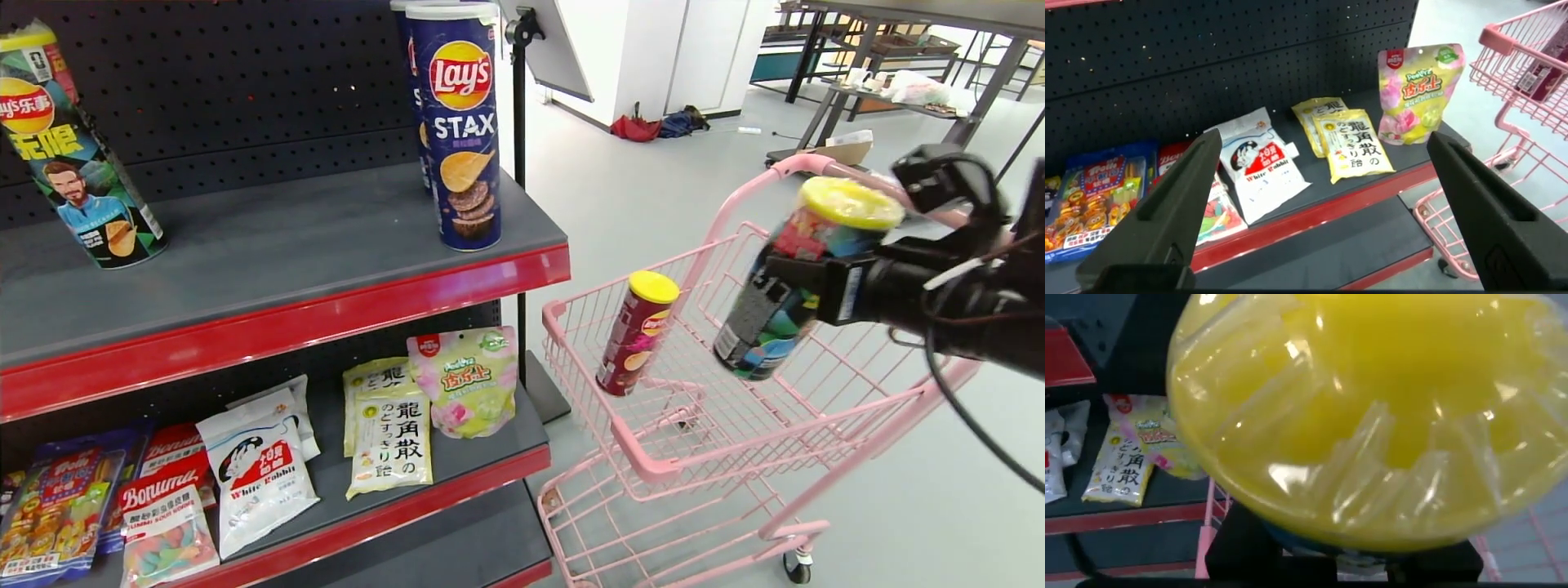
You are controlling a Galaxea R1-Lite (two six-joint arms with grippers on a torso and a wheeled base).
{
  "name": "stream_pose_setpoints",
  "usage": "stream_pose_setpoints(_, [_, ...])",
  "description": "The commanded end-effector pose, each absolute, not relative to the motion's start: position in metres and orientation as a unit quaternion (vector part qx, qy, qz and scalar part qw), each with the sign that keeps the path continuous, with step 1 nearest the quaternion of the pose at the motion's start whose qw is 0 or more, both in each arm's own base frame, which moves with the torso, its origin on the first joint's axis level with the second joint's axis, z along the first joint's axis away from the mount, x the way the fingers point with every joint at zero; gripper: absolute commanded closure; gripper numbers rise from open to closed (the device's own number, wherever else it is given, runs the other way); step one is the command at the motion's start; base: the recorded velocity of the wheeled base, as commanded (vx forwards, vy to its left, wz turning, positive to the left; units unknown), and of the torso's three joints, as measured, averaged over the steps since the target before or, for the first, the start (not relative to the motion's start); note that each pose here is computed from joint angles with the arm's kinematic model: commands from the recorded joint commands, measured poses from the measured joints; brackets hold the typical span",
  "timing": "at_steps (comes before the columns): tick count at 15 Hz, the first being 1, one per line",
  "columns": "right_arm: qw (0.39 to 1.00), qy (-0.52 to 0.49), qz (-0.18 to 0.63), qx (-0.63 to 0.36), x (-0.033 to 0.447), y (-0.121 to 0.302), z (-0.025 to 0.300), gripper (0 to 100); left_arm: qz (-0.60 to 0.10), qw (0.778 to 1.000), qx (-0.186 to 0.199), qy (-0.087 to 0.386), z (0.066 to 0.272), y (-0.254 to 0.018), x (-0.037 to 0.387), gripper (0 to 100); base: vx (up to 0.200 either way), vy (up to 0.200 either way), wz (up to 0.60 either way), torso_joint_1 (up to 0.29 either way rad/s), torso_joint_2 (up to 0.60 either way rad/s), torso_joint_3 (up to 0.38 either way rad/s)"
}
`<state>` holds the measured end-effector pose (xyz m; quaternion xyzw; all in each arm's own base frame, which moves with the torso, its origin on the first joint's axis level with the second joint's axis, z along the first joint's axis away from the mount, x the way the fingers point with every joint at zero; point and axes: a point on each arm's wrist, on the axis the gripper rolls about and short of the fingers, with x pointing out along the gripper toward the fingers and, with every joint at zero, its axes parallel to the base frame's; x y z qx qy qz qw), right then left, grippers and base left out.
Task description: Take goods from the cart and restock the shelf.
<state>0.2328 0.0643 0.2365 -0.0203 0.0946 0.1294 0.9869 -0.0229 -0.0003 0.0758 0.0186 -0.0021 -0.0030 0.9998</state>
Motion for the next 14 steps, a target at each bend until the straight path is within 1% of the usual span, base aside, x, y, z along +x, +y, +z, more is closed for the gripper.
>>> stream_pose_setpoints(1, [0.997,0.040,0.035,-0.053,0.132,0.031,0.279,100,-0.002,1.000,0.018,-0.002,0.076,0.000,-0.023,0,0.000,0.000,0.00,0.000,0.00,0.000])
stream_pose_setpoints(2, [0.996,0.061,0.024,-0.061,0.101,0.021,0.269,100,-0.002,1.000,0.015,-0.001,0.076,0.000,-0.023,0,0.000,0.000,0.00,0.000,0.00,0.000])
stream_pose_setpoints(5, [0.995,0.069,-0.015,-0.064,0.031,0.001,0.236,100,-0.018,1.000,0.014,0.000,0.075,-0.001,-0.023,0,0.000,0.000,0.00,0.000,0.00,0.000])
stream_pose_setpoints(8, [0.995,0.063,-0.052,-0.064,0.009,-0.004,0.220,100,-0.018,1.000,0.010,0.000,0.075,-0.001,-0.023,0,0.000,0.000,0.00,0.000,0.00,0.000])
stream_pose_setpoints(11, [0.994,0.064,-0.053,-0.063,0.007,-0.004,0.216,100,-0.018,1.000,0.009,-0.001,0.076,-0.001,-0.023,0,0.000,0.000,0.00,0.000,0.00,0.000])
stream_pose_setpoints(12, [0.994,0.064,-0.053,-0.064,0.007,-0.004,0.216,100,-0.018,1.000,0.009,-0.001,0.076,-0.001,-0.023,0,0.000,0.000,0.00,0.027,-0.08,-0.066])
stream_pose_setpoints(14, [0.994,0.066,-0.053,-0.064,0.007,-0.004,0.214,100,-0.018,1.000,0.009,0.000,0.075,-0.001,-0.023,0,0.000,0.000,0.00,0.105,-0.34,-0.227])
